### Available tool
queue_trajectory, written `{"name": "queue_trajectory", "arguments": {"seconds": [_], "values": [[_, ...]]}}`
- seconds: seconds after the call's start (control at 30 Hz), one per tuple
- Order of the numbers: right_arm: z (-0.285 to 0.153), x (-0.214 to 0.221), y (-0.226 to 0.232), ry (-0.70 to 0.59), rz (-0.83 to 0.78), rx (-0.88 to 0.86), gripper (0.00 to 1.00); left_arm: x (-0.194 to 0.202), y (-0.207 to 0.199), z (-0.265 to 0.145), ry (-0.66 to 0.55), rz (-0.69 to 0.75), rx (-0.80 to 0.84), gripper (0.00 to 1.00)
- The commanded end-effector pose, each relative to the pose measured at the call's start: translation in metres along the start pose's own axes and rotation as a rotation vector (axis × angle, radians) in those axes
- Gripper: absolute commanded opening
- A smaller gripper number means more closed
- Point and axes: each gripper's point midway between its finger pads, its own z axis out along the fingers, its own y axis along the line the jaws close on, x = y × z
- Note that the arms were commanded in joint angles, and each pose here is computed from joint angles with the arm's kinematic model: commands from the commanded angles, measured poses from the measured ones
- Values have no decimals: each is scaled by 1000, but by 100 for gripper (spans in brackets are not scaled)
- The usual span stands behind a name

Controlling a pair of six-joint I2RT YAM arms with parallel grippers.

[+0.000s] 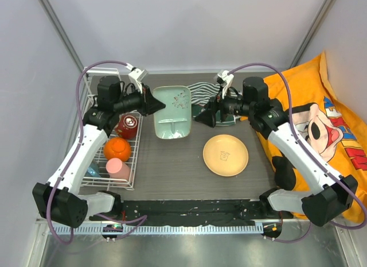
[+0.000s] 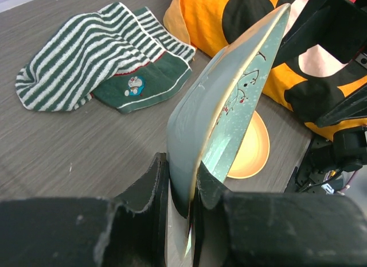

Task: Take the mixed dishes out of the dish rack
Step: Place the plate at the center of the board.

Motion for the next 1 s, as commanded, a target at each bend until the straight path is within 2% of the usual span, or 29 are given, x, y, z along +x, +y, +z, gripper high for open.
{"name": "queue_trajectory", "arguments": {"seconds": [0.0, 0.37, 0.47, 0.6, 0.63, 0.83, 0.9, 0.97], "values": [[5, -24, 15, -76, -30, -67, 81, -46, -38, -13, -165, 101, 117, 0], [33, -12, 19, -48, -20, -110, 76, -33, -57, -12, -166, 38, 217, 0], [38, -11, 20, -57, -30, -117, 72, -30, -62, -13, -164, 30, 242, 0], [42, -13, 23, -61, -51, -134, 55, -27, -66, -14, -158, 15, 258, 0], [43, -12, 23, -57, -50, -136, 46, -26, -67, -15, -155, 11, 263, 0], [48, -9, 24, -47, -46, -152, 31, -23, -70, -14, -159, -7, 291, 1], [48, -9, 23, -48, -49, -152, 21, -22, -71, -14, -160, -7, 293, 0], [47, -9, 24, -49, -56, -150, 10, -21, -70, -15, -165, -6, 289, 6]]}}
